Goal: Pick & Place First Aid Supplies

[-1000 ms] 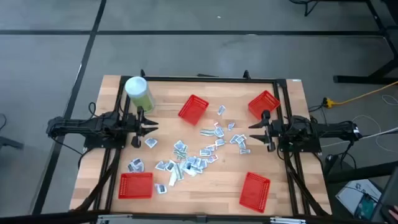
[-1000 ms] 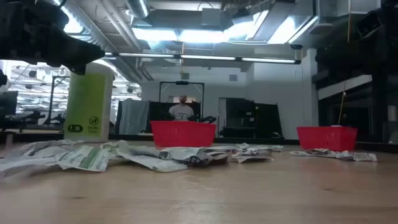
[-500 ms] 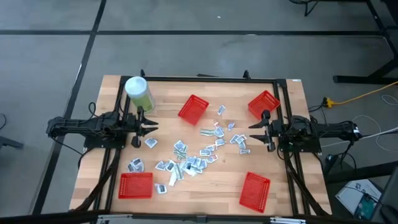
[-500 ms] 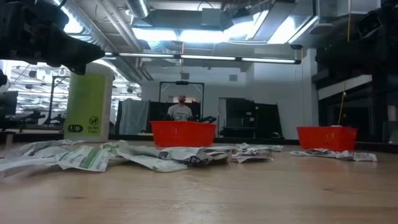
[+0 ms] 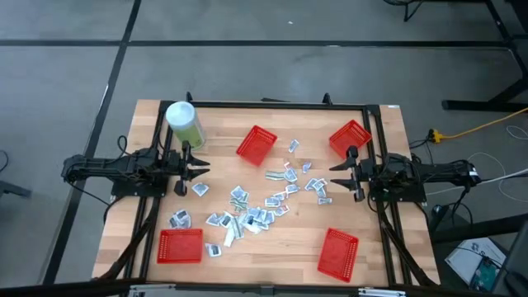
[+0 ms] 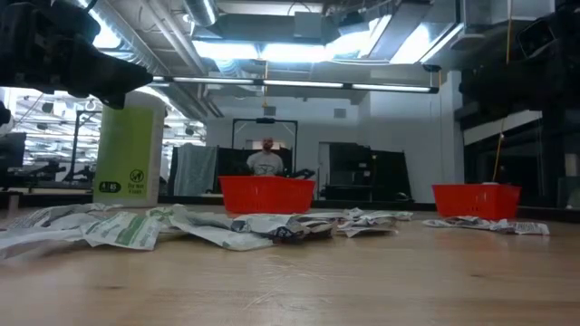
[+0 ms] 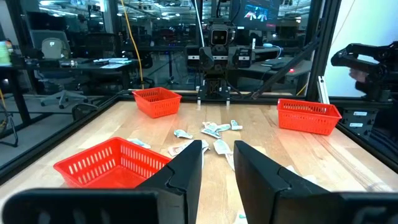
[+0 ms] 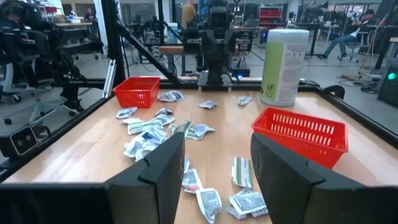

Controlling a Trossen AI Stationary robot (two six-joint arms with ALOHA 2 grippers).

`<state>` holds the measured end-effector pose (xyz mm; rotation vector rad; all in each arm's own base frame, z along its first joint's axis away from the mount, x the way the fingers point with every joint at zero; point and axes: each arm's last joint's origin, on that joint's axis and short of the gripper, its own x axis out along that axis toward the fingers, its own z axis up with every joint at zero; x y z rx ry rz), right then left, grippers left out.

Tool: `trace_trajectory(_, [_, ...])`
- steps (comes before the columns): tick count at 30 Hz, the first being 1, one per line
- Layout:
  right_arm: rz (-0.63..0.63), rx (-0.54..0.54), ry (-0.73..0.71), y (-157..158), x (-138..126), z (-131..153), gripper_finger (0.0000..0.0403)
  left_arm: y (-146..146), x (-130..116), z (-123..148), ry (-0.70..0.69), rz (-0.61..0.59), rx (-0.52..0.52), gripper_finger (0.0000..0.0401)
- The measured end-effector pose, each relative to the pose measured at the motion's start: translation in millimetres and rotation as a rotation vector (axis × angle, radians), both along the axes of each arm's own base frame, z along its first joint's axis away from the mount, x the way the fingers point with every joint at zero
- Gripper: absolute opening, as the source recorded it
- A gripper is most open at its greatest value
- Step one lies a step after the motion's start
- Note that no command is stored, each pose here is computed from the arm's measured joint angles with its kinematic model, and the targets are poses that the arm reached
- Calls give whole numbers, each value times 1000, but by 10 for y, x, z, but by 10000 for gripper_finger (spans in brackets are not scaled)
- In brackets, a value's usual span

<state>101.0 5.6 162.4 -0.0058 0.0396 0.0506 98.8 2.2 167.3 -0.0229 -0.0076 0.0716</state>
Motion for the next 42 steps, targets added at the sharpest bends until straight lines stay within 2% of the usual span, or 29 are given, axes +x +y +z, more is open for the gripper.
trace_trajectory(31, [1, 6, 0, 0, 0, 0, 184, 0, 0, 1, 0, 0, 0, 88])
trace_trajectory(42, [-1, 244, 13, 2, 0, 0, 184, 0, 0, 1, 0, 0, 0, 88])
